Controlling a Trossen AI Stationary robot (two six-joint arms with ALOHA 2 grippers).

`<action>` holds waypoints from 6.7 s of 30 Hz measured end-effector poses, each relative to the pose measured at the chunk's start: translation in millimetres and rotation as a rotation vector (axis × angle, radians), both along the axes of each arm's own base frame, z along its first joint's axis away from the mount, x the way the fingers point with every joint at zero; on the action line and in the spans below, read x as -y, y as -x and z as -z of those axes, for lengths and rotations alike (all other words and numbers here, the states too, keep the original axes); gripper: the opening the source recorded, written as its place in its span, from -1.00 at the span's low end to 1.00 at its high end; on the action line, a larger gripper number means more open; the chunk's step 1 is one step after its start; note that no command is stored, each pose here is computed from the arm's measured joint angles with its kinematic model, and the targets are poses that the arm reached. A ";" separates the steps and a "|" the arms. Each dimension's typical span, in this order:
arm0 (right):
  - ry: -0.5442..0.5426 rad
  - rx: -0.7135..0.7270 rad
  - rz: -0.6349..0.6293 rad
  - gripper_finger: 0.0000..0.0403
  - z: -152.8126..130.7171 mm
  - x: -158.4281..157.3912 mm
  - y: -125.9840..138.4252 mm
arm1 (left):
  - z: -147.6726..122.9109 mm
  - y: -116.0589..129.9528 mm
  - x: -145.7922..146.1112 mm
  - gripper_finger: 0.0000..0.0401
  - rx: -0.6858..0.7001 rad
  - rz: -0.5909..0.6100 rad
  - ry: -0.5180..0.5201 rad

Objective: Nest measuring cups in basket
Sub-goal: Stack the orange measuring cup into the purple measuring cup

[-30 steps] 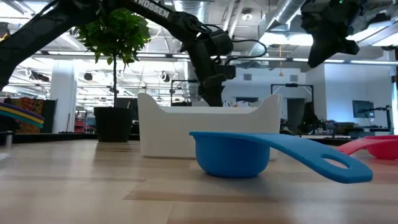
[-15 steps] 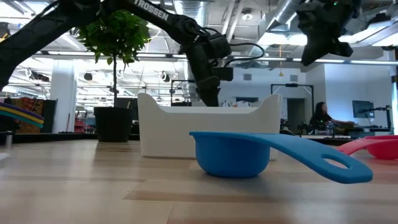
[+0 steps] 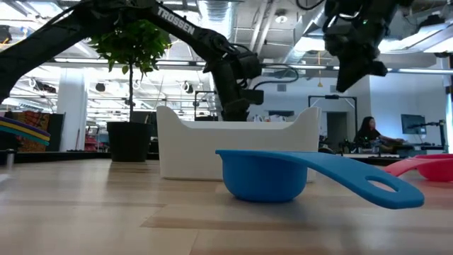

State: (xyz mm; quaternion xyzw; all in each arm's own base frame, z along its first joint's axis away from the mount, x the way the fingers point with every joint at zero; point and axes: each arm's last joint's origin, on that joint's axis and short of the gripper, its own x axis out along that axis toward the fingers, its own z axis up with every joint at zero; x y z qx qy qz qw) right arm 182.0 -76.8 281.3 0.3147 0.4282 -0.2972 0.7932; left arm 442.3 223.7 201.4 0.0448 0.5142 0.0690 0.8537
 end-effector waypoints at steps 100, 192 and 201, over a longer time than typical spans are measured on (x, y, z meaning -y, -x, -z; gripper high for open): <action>-0.096 0.528 -0.102 -0.55 -40.4 -27.3 -25.9 | -82.9 114.5 382.4 -0.99 0.005 -1.289 0.194; -0.336 0.884 -0.384 -0.35 71.1 -126.5 -106.6 | -126.7 73.1 303.0 -0.99 0.516 -1.193 0.293; -0.328 0.901 -0.417 -0.85 65.2 -127.3 -109.4 | -127.0 72.7 303.0 -0.99 0.515 -1.178 0.284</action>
